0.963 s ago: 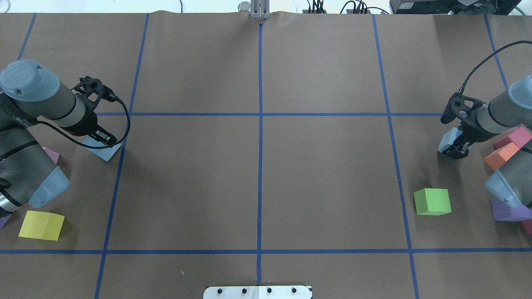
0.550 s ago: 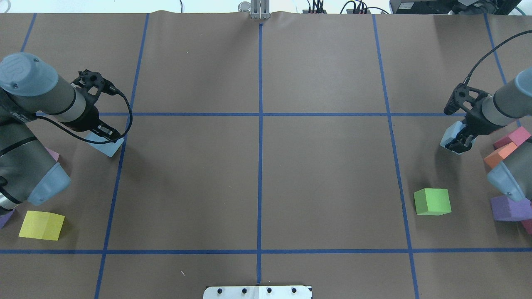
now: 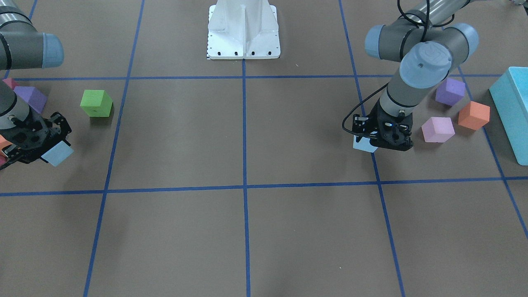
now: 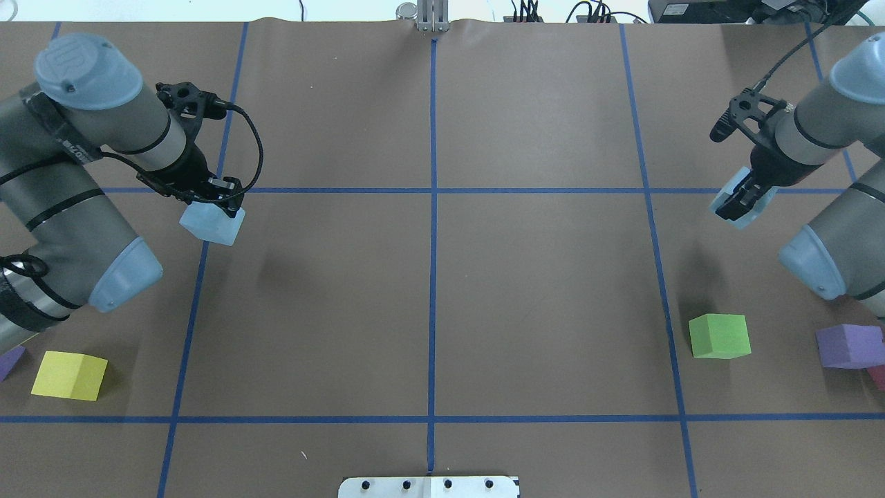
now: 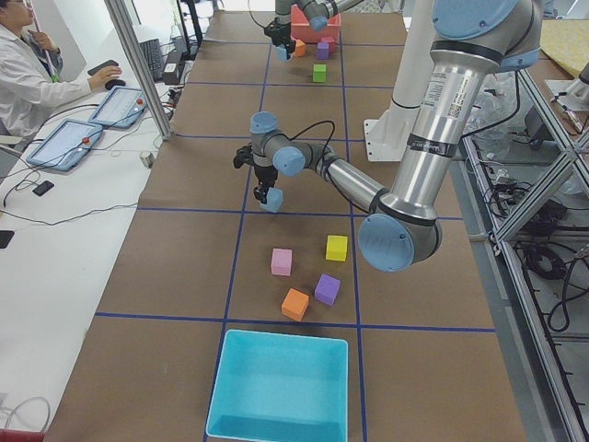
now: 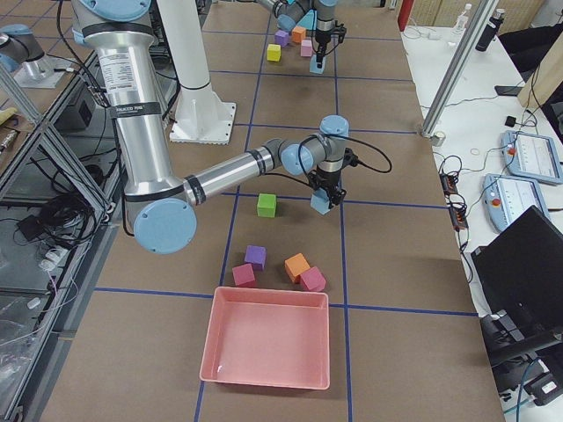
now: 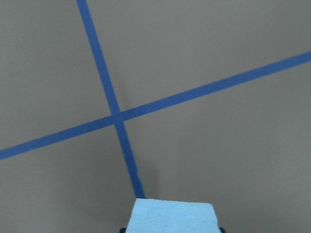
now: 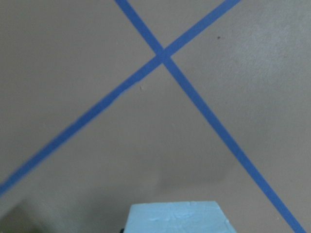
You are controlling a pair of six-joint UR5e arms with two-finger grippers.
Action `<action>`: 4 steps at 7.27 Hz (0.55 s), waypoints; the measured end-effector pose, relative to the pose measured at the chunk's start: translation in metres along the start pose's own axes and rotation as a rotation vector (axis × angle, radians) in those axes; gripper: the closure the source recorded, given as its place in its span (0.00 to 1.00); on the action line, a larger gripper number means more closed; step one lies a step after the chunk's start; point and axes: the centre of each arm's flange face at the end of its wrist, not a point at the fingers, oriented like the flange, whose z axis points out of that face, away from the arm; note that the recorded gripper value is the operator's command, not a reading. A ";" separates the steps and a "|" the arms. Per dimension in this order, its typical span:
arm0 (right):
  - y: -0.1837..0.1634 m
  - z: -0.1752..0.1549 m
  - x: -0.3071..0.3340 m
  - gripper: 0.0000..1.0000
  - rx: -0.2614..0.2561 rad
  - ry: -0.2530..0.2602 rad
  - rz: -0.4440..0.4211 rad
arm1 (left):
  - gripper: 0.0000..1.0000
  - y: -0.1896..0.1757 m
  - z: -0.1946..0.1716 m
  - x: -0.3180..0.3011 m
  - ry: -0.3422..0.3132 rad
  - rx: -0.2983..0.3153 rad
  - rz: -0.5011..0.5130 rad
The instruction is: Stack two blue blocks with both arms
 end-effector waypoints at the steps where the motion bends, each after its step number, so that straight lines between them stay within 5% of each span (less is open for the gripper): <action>1: -0.032 -0.012 -0.023 0.34 0.013 -0.012 0.085 | 0.37 -0.005 -0.010 0.014 0.004 0.000 -0.049; 4: -0.111 -0.031 -0.117 0.34 0.066 -0.078 0.302 | 0.37 -0.015 -0.031 0.042 0.030 0.018 -0.178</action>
